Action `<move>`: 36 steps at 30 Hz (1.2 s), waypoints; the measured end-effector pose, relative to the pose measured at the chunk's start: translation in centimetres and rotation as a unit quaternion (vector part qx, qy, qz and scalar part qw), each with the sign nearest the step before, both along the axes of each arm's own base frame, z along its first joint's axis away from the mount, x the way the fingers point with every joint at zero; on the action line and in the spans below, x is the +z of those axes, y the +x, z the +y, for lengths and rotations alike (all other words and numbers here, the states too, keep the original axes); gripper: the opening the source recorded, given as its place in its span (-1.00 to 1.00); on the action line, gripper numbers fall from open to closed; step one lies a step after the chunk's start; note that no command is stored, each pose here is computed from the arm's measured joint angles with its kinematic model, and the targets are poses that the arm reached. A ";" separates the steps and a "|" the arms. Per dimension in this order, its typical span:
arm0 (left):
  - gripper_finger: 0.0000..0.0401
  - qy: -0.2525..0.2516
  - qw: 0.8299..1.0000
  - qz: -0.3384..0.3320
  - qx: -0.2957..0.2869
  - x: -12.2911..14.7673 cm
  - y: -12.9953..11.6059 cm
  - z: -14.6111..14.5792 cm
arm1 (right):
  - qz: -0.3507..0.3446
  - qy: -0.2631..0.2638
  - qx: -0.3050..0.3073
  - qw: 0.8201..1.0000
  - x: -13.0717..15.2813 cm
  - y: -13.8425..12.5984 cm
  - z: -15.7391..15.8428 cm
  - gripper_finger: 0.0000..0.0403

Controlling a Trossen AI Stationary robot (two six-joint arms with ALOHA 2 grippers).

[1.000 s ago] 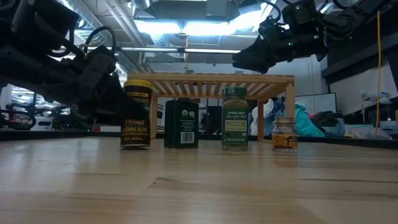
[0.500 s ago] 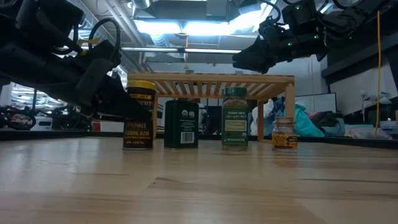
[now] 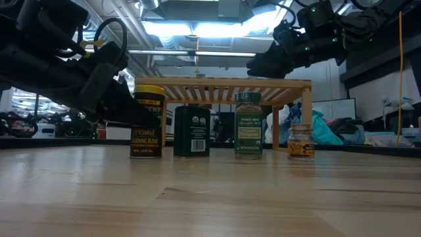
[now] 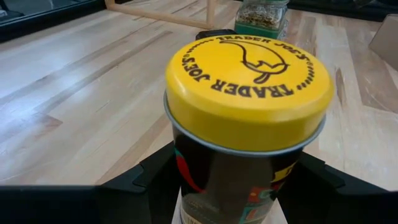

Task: Shelf spices
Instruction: Remove the yellow seasoning from the shelf

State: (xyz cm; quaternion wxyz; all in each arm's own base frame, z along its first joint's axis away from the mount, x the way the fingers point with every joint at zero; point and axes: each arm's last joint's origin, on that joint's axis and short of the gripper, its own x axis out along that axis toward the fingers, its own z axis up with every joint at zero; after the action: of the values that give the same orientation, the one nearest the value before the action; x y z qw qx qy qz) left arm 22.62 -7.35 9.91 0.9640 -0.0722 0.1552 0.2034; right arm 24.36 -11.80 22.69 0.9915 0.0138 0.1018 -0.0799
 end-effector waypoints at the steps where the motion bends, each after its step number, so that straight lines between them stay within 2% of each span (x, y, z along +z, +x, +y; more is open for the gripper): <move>1: 0.07 0.000 1.000 0.000 0.000 0.0 0.0 0.0 | 0.003 0.001 0.000 1.000 -0.1 0.0 0.0 0.21; 19: 0.07 0.001 1.000 0.000 0.000 0.0 0.0 0.0 | 0.014 0.013 0.000 1.000 -0.3 -0.1 0.0 0.21; 28: 0.07 0.001 1.000 0.000 0.000 0.0 0.0 0.0 | 0.001 -0.010 0.082 0.997 0.3 -0.3 0.6 0.21; 32: 0.07 0.001 1.000 -0.001 0.000 0.0 0.0 0.0 | -0.003 -0.016 0.085 0.996 0.4 -1.3 0.8 0.21; 36: 0.07 0.001 1.000 0.000 0.000 0.0 0.0 0.0 | -0.013 -0.001 0.083 0.997 0.1 -3.8 0.9 0.21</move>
State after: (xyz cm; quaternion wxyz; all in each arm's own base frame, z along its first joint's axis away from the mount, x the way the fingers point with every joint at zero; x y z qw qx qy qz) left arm 22.63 -7.36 9.94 0.9641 -0.0715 0.1550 0.2034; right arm 20.61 -10.87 22.79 0.9959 0.0057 0.0901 0.0023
